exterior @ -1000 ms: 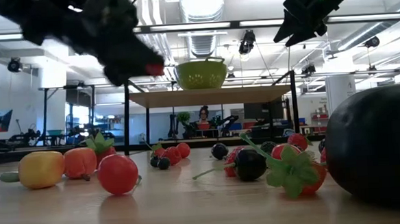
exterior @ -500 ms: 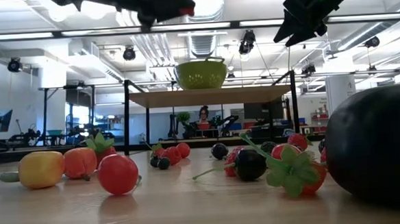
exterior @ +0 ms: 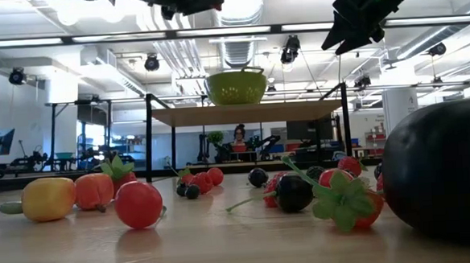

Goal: Pick & Place Fruit
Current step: Put the strawberry into the green colander on the shelf

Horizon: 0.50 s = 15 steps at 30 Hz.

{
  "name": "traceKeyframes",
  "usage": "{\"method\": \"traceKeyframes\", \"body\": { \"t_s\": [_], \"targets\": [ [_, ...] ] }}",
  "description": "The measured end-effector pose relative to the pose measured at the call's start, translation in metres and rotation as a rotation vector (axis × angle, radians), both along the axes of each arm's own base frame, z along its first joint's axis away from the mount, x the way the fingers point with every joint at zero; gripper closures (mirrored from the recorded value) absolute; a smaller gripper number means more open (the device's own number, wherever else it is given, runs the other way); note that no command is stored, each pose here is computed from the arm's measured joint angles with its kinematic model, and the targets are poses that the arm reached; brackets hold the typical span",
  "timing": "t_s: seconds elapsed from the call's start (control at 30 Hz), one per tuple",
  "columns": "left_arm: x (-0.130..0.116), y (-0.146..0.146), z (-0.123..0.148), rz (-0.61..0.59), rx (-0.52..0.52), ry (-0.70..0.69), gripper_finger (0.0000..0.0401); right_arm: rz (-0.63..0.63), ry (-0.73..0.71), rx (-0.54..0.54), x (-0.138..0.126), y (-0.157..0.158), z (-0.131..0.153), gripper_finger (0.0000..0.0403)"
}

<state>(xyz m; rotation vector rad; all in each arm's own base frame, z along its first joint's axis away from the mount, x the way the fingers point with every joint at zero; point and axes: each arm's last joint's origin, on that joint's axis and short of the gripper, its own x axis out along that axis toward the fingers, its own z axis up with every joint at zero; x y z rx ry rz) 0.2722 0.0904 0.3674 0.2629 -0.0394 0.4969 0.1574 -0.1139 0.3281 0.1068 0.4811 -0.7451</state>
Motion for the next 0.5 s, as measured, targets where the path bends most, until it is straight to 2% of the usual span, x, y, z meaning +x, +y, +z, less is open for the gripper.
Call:
{"method": "traceKeyframes", "body": {
  "t_s": [0.23,0.5],
  "targets": [
    [-0.006,0.034,-0.01,0.115,-0.028,0.043,0.0238,0.0,-0.001,0.0,0.0,0.0,0.0,0.0039],
    [0.014,0.053,-0.047,0.138,-0.094,0.191,0.0238,-0.003,-0.004,0.004,0.0,0.0,0.0,0.0039]
  ]
}}
